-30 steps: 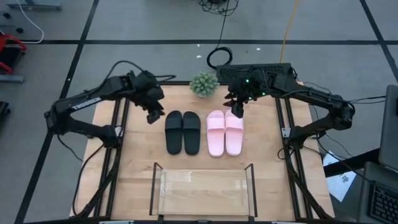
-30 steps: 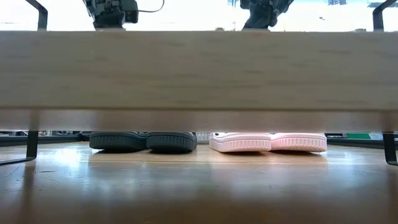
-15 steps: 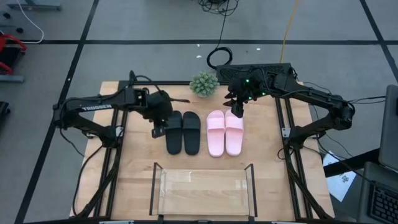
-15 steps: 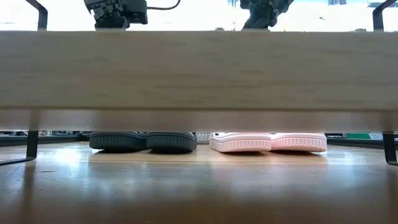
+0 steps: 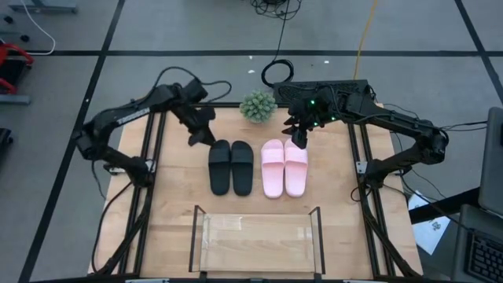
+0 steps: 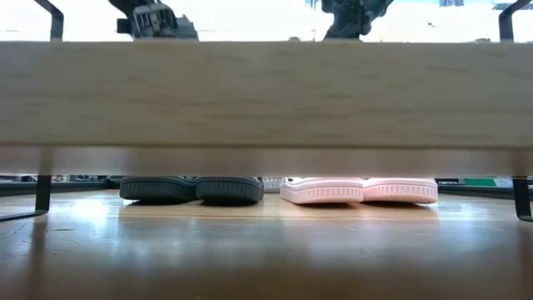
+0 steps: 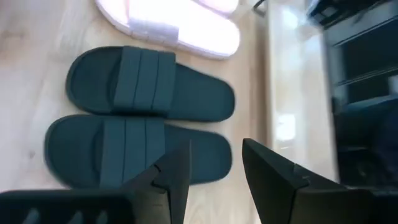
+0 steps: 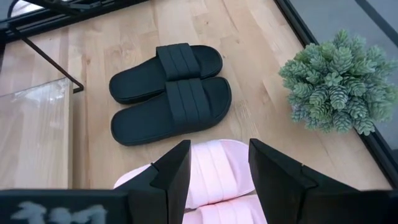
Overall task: Pick and place slides into the shelf
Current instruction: Put the left black slide on the shelf
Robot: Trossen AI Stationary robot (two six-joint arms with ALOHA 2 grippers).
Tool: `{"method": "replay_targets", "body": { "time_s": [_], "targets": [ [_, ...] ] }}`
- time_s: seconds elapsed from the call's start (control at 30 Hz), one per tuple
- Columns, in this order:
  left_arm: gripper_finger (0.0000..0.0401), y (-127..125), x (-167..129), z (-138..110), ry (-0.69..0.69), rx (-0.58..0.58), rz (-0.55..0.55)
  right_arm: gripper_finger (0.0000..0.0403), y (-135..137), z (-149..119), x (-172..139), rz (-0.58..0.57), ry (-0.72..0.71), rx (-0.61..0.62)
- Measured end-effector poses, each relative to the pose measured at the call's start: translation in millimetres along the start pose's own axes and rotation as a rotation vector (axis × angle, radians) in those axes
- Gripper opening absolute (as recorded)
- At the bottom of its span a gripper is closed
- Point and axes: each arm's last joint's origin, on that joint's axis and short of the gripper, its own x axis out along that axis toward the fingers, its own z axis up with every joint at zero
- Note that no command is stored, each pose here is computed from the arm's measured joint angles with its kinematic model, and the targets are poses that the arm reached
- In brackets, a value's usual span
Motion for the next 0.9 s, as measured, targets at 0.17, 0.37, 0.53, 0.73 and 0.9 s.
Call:
{"method": "replay_targets", "body": {
  "time_s": [0.17, 0.37, 0.53, 0.73, 0.9],
  "targets": [
    [0.0145, 33, 12, -11, 0.110, -0.134, -0.073, 0.0153, 0, 0, 0, 0.001, 0.000, 0.000],
    [0.0145, 50, 27, -16, 0.197, -0.174, -0.104, 0.0153, 0, 0, 0, 0.001, 0.000, 0.000],
    [0.0145, 59, 29, -11, 0.178, -0.175, 0.006, 0.0153, 0, 0, 0, 0.001, -0.001, 0.000],
    [0.0145, 58, 32, -7, 0.162, -0.248, 0.028, 0.0153, 0, 4, 0, 0.000, -0.038, -0.007],
    [0.0145, 56, 39, 2, 0.117, -0.260, 0.054, 0.0153, 0, 9, 0, 0.001, -0.090, -0.016]
  ]
}}
